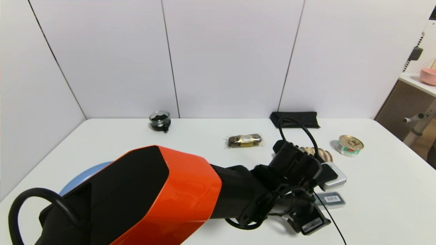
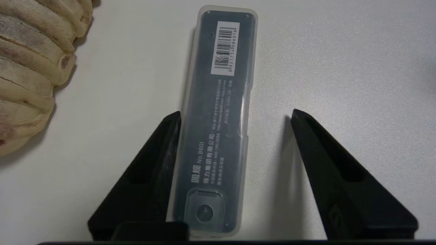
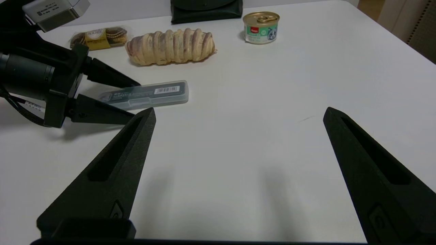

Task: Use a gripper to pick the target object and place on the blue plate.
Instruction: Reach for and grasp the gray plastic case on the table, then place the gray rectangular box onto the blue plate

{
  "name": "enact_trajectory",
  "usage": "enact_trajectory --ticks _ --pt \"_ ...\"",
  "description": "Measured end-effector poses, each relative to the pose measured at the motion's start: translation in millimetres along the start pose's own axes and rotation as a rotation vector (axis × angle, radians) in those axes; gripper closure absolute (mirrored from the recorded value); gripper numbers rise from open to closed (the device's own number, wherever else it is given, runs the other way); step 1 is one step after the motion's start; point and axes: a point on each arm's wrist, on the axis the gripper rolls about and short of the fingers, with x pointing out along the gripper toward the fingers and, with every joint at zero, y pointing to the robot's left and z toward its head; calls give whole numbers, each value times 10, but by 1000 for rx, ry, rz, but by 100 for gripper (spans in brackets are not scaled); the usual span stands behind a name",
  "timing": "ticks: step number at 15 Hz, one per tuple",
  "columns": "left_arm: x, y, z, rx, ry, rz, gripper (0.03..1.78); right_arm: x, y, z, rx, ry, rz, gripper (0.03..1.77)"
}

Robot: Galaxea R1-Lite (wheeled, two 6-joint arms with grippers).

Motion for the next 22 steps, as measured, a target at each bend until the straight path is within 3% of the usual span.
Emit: enact_trajectory --ticks 3,4,12,18,22 --pt "3 -3 -12 -14 4 -2 101 0 0 0 0 0 0 10" --pt "3 -3 -13 -18 4 -2 119 0 0 0 0 0 0 10" --pt "-126 6 81 -21 3 4 120 0 0 0 0 0 0 10" --pt "-936 310 349 -50 6 86 120 0 0 0 0 0 0 10" --pt "-1817 673 156 -121 27 236 120 0 0 0 0 0 0 10"
